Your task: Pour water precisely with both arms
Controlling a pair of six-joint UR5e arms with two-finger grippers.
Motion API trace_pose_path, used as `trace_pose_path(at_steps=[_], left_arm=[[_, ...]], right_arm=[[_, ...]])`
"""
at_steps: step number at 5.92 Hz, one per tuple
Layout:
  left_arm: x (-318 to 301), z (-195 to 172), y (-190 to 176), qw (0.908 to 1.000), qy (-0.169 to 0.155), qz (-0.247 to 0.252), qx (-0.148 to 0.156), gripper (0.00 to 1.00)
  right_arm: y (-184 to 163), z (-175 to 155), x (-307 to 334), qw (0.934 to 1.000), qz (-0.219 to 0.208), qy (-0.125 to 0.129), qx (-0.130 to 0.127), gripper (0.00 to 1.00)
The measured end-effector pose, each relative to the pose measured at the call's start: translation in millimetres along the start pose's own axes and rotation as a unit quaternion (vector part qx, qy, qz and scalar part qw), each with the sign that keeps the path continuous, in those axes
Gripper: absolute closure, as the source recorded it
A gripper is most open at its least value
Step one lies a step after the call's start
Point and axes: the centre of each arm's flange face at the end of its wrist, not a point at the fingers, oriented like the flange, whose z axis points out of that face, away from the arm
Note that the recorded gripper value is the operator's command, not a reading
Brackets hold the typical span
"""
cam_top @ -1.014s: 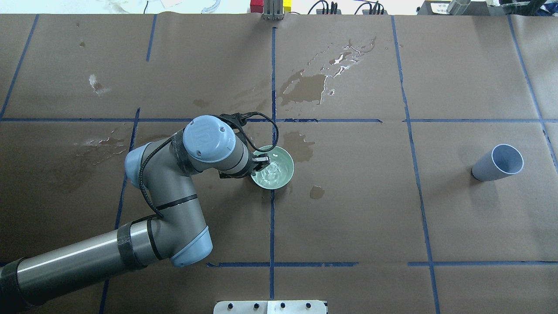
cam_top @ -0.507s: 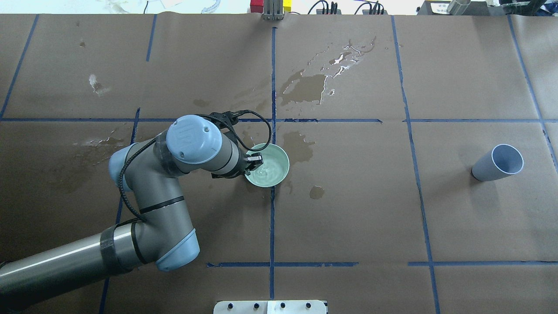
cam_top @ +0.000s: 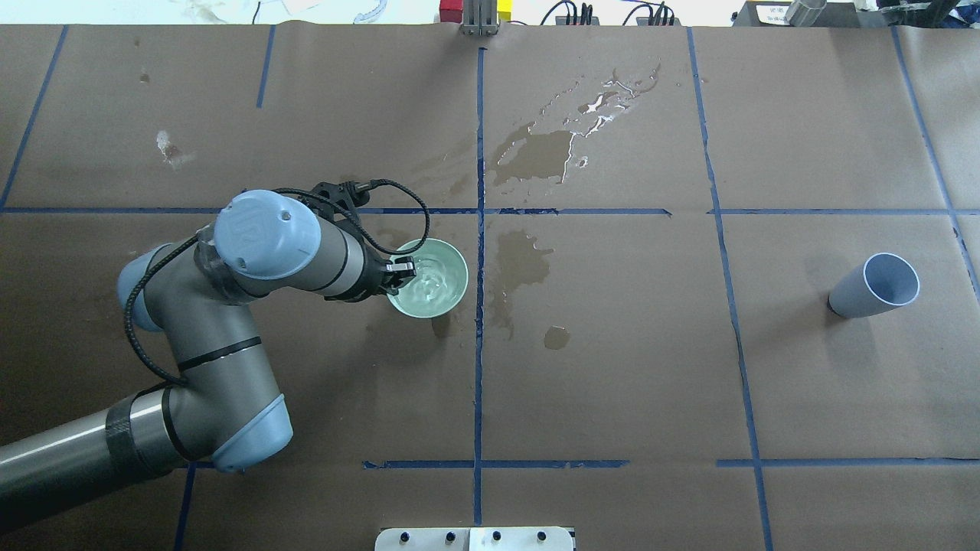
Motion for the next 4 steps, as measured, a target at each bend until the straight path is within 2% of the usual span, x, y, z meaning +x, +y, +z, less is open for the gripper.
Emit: trace_pose_path(at_steps=[2, 4], left_arm=[[-67.6, -4.5, -22.4, 0.9995, 0.008, 0.029, 0.009, 1.00], [-148.3, -16.0, -51.0, 0.9984, 0.012, 0.056, -0.002, 1.00]], right_arm=[[1.0, -2.5, -3.6, 1.0000, -0.003, 0.001, 0.002, 0.00], [-0.5, -3.4, -5.6, 1.0000, -0.003, 0.002, 0.003, 0.00]])
